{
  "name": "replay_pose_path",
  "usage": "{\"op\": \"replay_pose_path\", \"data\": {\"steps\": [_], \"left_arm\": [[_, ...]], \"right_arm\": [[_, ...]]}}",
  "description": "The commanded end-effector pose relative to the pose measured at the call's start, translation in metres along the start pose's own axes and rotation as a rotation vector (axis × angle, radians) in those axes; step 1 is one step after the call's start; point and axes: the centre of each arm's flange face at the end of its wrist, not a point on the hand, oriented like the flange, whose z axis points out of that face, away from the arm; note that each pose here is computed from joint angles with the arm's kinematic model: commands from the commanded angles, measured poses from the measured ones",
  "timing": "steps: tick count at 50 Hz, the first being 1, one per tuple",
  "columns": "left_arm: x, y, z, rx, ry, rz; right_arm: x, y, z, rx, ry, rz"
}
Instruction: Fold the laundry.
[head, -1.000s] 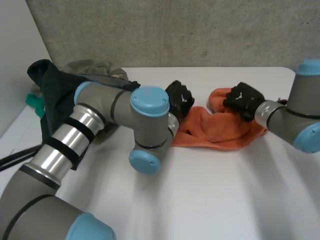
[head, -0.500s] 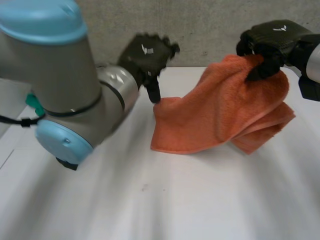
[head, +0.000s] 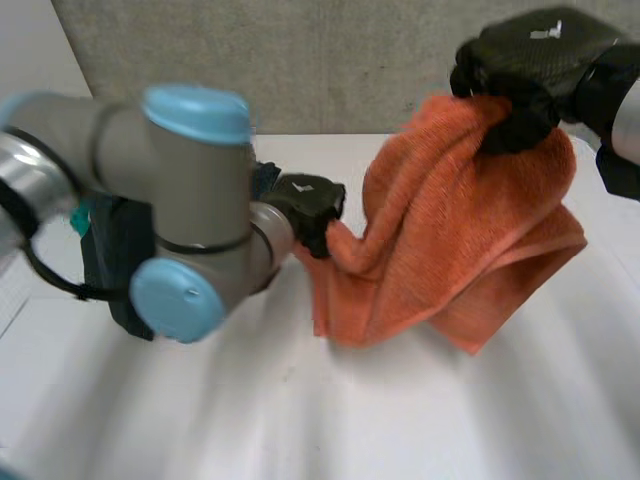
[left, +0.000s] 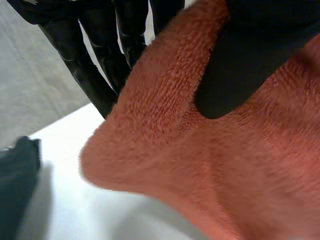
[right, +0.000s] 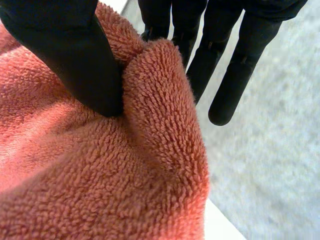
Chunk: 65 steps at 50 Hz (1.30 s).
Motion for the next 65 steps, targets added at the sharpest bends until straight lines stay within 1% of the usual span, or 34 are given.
{"op": "replay_pose_path", "data": {"steps": [1, 4, 5, 6, 8, 10, 13, 15, 16, 18, 21, 23, 27, 28, 31, 33, 35, 36, 39, 40, 43, 44, 48, 53, 55, 59, 65], "left_arm": [[-0.004, -0.013, -0.040, -0.013, 0.083, 0.125], [-0.006, -0.001, -0.030, -0.049, 0.095, 0.159], [-0.008, 0.018, -0.017, -0.106, 0.085, 0.180], [-0.009, 0.025, -0.011, -0.131, 0.074, 0.187], [-0.016, 0.034, 0.002, -0.158, 0.034, 0.207], [-0.027, 0.045, 0.025, -0.180, -0.032, 0.234], [-0.039, 0.057, 0.050, -0.207, -0.109, 0.252], [-0.042, 0.059, 0.058, -0.214, -0.131, 0.253], [-0.044, 0.056, 0.063, -0.200, -0.145, 0.249], [-0.044, 0.048, 0.067, -0.161, -0.150, 0.240], [-0.047, 0.021, 0.065, -0.059, -0.162, 0.217], [-0.047, 0.013, 0.061, -0.039, -0.163, 0.207], [-0.054, -0.009, 0.040, -0.016, -0.185, 0.174], [-0.057, -0.016, 0.029, -0.013, -0.194, 0.166], [-0.063, -0.021, 0.012, -0.009, -0.205, 0.158], [-0.063, -0.023, -0.007, -0.001, -0.203, 0.162], [-0.061, -0.018, -0.017, -0.011, -0.198, 0.169], [-0.057, -0.011, -0.028, -0.025, -0.185, 0.181], [-0.049, 0.003, -0.043, -0.057, -0.165, 0.203], [-0.042, 0.016, -0.051, -0.088, -0.142, 0.220], [-0.028, 0.037, -0.061, -0.140, -0.104, 0.244], [-0.020, 0.050, -0.065, -0.169, -0.078, 0.254], [-0.004, 0.074, -0.069, -0.209, -0.036, 0.271], [0.011, 0.096, -0.059, -0.236, -0.017, 0.281], [0.011, 0.106, -0.050, -0.251, -0.038, 0.282], [0.005, 0.110, -0.030, -0.243, -0.097, 0.289], [0.002, 0.108, -0.009, -0.209, -0.138, 0.315]], "right_arm": [[0.000, 0.061, 0.040, -0.211, -0.036, -0.126], [-0.012, 0.079, 0.052, -0.262, -0.075, -0.145], [-0.019, 0.092, 0.059, -0.297, -0.095, -0.145], [-0.022, 0.100, 0.063, -0.315, -0.103, -0.144], [-0.028, 0.113, 0.072, -0.338, -0.117, -0.140], [-0.035, 0.133, 0.089, -0.340, -0.116, -0.140], [-0.047, 0.155, 0.111, -0.305, -0.110, -0.136], [-0.054, 0.162, 0.121, -0.274, -0.103, -0.142], [-0.057, 0.168, 0.132, -0.236, -0.078, -0.147], [-0.058, 0.171, 0.141, -0.199, -0.040, -0.156], [-0.055, 0.167, 0.150, -0.140, 0.040, -0.162], [-0.050, 0.162, 0.150, -0.130, 0.074, -0.156], [-0.037, 0.140, 0.135, -0.125, 0.107, -0.107], [-0.027, 0.129, 0.126, -0.125, 0.108, -0.085], [-0.013, 0.118, 0.113, -0.128, 0.085, -0.084], [-0.003, 0.111, 0.103, -0.133, 0.025, -0.107], [0.000, 0.110, 0.097, -0.143, -0.033, -0.140], [0.003, 0.112, 0.092, -0.157, -0.087, -0.185], [0.008, 0.117, 0.087, -0.177, -0.153, -0.260], [0.010, 0.122, 0.084, -0.199, -0.180, -0.321], [0.014, 0.130, 0.083, -0.223, -0.208, -0.418], [0.015, 0.136, 0.083, -0.231, -0.227, -0.484], [0.017, 0.153, 0.084, -0.244, -0.275, -0.622], [0.017, 0.175, 0.087, -0.228, -0.328, -0.673], [0.016, 0.185, 0.090, -0.221, -0.344, -0.647], [0.014, 0.196, 0.096, -0.211, -0.344, -0.585], [0.012, 0.197, 0.103, -0.192, -0.303, -0.454]]}}
